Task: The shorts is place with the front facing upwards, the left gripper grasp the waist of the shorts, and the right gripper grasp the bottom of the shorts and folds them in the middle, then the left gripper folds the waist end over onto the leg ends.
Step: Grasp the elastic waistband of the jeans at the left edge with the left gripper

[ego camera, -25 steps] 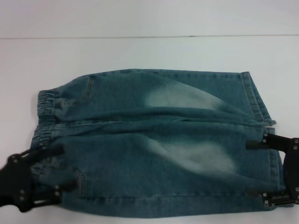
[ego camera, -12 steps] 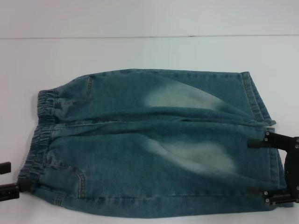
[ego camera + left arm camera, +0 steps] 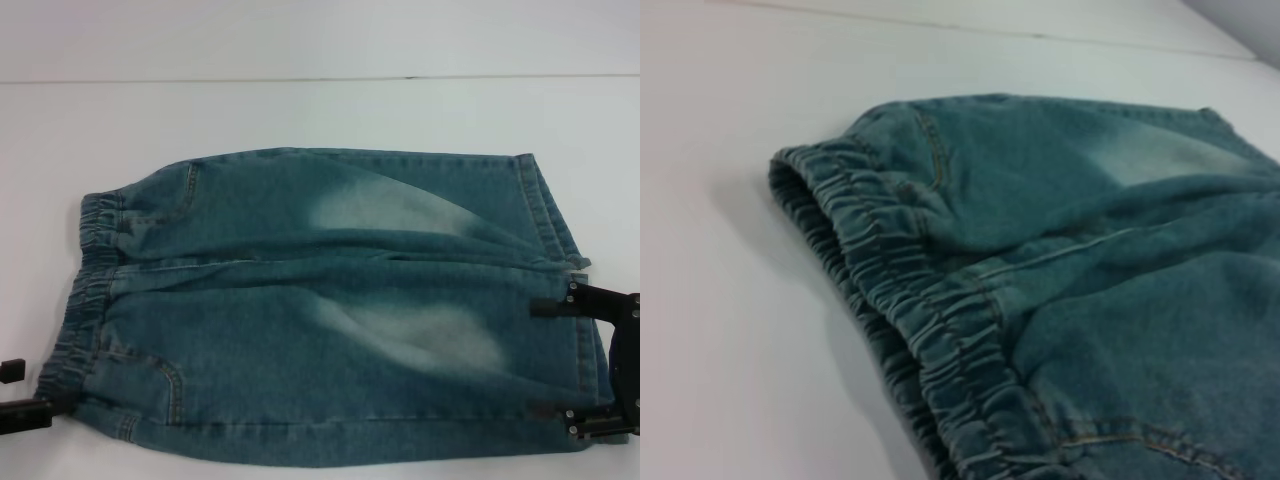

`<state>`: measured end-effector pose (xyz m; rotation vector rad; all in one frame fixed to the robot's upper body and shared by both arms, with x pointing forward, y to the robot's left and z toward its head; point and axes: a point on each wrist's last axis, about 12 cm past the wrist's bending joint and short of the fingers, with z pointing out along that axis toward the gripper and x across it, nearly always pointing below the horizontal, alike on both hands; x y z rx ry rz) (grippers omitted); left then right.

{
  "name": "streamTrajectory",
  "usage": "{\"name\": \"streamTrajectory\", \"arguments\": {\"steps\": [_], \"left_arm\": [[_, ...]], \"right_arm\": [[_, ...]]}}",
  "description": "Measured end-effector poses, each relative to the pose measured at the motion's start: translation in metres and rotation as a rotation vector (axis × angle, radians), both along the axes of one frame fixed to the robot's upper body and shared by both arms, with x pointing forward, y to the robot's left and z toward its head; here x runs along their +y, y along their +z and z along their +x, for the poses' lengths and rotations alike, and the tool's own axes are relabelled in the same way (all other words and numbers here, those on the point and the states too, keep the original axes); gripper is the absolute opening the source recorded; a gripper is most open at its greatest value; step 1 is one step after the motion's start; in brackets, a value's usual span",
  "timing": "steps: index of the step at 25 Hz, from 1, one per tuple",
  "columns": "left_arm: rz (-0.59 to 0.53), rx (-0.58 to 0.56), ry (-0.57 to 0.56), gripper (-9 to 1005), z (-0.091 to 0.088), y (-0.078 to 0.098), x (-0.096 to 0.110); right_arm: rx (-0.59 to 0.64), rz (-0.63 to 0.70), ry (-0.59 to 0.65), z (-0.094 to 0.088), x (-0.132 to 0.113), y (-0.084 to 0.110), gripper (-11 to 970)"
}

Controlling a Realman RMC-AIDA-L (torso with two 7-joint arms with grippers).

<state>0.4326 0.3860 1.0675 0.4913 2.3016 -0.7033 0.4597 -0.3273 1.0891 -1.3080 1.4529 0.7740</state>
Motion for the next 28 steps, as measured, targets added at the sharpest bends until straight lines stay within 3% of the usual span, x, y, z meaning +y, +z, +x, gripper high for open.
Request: {"name": "streamTrajectory", "arguments": {"steps": [28], "left_arm": [[-0.003,0.056,-0.065,820,0.015,-0.004,-0.017]], "right_arm": [[0.005,0.0,-0.002,0.001,0.001,0.0,946]]}}
